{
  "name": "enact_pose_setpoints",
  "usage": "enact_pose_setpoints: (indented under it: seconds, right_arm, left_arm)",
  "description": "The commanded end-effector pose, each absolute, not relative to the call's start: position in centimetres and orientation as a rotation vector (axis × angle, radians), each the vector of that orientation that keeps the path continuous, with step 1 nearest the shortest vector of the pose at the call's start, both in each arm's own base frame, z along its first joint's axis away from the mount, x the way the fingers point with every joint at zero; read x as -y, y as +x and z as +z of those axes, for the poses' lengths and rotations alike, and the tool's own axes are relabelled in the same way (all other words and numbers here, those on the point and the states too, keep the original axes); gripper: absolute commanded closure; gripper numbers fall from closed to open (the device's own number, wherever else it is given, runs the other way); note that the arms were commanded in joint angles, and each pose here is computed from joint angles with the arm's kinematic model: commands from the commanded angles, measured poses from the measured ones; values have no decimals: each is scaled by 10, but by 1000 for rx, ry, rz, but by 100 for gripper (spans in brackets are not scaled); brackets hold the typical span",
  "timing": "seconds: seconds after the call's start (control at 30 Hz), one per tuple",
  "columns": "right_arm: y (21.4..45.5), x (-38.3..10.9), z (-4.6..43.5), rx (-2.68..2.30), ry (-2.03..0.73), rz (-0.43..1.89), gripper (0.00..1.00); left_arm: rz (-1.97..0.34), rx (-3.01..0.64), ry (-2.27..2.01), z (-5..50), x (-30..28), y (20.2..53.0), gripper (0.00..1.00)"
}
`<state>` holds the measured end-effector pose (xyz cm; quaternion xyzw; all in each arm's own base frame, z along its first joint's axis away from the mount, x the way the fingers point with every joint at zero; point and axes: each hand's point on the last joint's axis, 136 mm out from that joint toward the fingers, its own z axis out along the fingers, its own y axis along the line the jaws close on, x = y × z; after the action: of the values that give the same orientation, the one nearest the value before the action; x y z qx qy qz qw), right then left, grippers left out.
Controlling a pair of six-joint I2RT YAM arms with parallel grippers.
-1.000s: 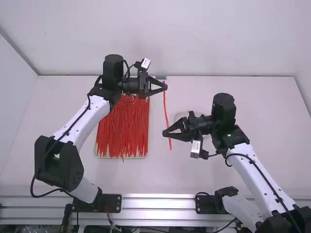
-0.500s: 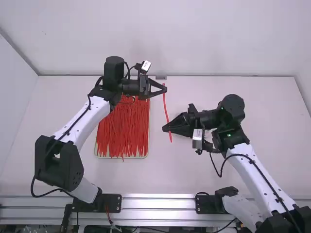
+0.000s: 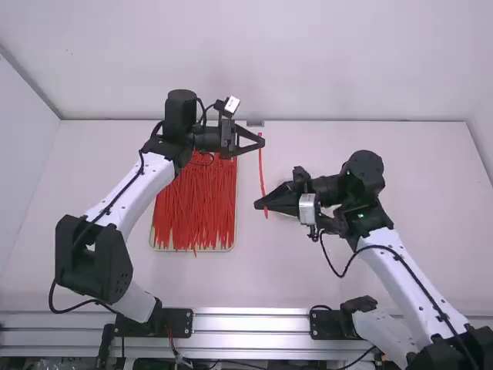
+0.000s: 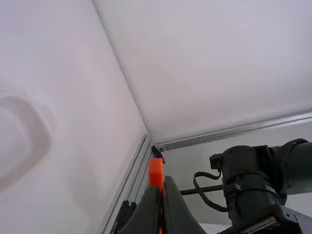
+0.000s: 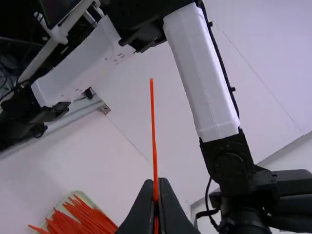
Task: Fasten the cable tie
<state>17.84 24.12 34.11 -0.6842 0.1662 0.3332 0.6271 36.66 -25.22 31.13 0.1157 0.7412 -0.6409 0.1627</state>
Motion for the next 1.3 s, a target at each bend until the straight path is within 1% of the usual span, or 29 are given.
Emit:
enact_pose_setpoints:
  seconds: [0.0, 0.13, 0.3, 0.43, 0.5, 0.57, 0.63, 0.77, 0.8, 0.87, 0.93, 0.97, 1.03, 1.1, 1.17, 1.23, 1.27]
  right_arm:
    - [176, -243, 338, -418, -1570, 822, 100]
    - [165, -240, 337, -412, -1593, 907, 100]
    - [166, -240, 338, -414, -1592, 904, 100]
    - [164, -243, 345, -470, -1582, 958, 100]
    - [169, -248, 353, -538, -1539, 963, 100]
    - [179, -253, 366, -622, -1462, 967, 100]
    - [181, -255, 375, -662, -1410, 985, 100]
    - [183, -257, 409, -760, -1231, 1103, 100]
    - [187, -255, 422, -808, -1138, 1170, 100]
    - [191, -253, 431, -859, -1051, 1240, 100]
    - [196, -250, 438, -950, -945, 1363, 100]
    - [196, -250, 438, -950, -945, 1363, 100]
    - [197, -253, 431, -1050, -917, 1469, 100]
    - [198, -256, 420, -1133, -922, 1527, 100]
    - [199, -259, 408, -1193, -943, 1545, 100]
    - [205, -263, 398, -1266, -915, 1564, 100]
    - [210, -266, 391, -1340, -858, 1599, 100]
  left_arm:
    - [-1841, -2101, 378, 312, 254, 361, 99]
    - [-1840, -2098, 381, 313, 254, 361, 99]
    - [-1840, -2098, 381, 312, 254, 361, 98]
    - [-1828, -2089, 393, 312, 254, 361, 99]
    - [-1826, -2088, 396, 312, 254, 361, 99]
    - [-1825, -2087, 397, 312, 254, 361, 98]
    - [-1821, -2085, 396, 313, 254, 362, 99]
    - [-1815, -2063, 415, 316, 254, 363, 98]
    - [-1809, -2051, 424, 317, 254, 364, 99]
    - [-1801, -2031, 441, 320, 254, 365, 99]
    - [-1774, -1979, 496, 325, 255, 366, 99]
    - [-1774, -1979, 496, 325, 255, 366, 99]
    - [-1731, -1881, 624, 333, 256, 363, 98]
    - [-1679, -1775, 759, 339, 256, 358, 99]
    - [-1636, -1683, 874, 343, 257, 352, 99]
    - [-1602, -1606, 961, 345, 257, 347, 99]
    - [-1575, -1569, 995, 346, 257, 346, 99]
